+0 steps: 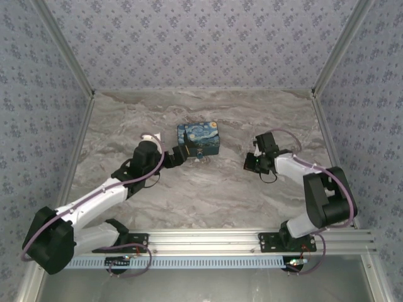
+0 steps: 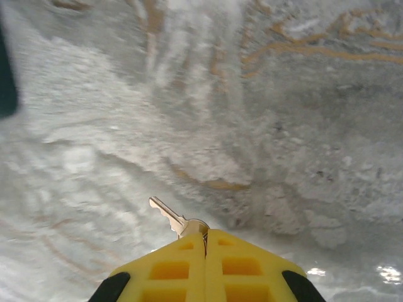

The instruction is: Unlock the padlock with the key

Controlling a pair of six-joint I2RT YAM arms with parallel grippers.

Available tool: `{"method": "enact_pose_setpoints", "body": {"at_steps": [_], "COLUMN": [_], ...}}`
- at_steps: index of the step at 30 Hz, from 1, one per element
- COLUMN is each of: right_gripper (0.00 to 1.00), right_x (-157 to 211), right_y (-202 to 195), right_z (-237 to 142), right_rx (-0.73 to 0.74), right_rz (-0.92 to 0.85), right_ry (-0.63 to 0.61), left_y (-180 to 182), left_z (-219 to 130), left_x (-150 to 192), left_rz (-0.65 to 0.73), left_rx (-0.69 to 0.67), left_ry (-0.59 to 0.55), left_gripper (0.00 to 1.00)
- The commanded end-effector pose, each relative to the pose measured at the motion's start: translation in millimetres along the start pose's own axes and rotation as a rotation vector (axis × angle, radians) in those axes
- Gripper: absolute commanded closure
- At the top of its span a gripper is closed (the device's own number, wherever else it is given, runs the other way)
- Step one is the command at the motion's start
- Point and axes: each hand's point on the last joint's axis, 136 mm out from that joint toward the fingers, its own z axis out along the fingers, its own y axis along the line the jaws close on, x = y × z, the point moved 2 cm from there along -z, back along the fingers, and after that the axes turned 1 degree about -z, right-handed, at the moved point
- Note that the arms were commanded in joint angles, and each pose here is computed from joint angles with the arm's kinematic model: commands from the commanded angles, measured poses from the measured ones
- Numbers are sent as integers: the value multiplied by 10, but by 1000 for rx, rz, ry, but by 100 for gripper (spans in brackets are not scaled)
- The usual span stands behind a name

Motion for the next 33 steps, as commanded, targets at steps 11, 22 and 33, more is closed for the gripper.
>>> {"method": "enact_pose_setpoints", "body": {"at_steps": [11,22,33], "right_gripper": [100,100,100], "right_x": [-327,-272,-179], "right_y": [1001,1480,1593], "right_z": [-830,-1288,-1320], "right_rx": [-484,-643,-673], "right_rz": [28,-41,-60], "right_ry": [-373,-461,-444], "left_y": [-844,-1443,-1577], "left_z": [82,332,526], "left_x": [-300,-230,-161], "left_rz": [-112,-74,-89], "left_rx": [308,452,464], "left_ry": [59,122,139], "left_gripper": [22,39,53]}}
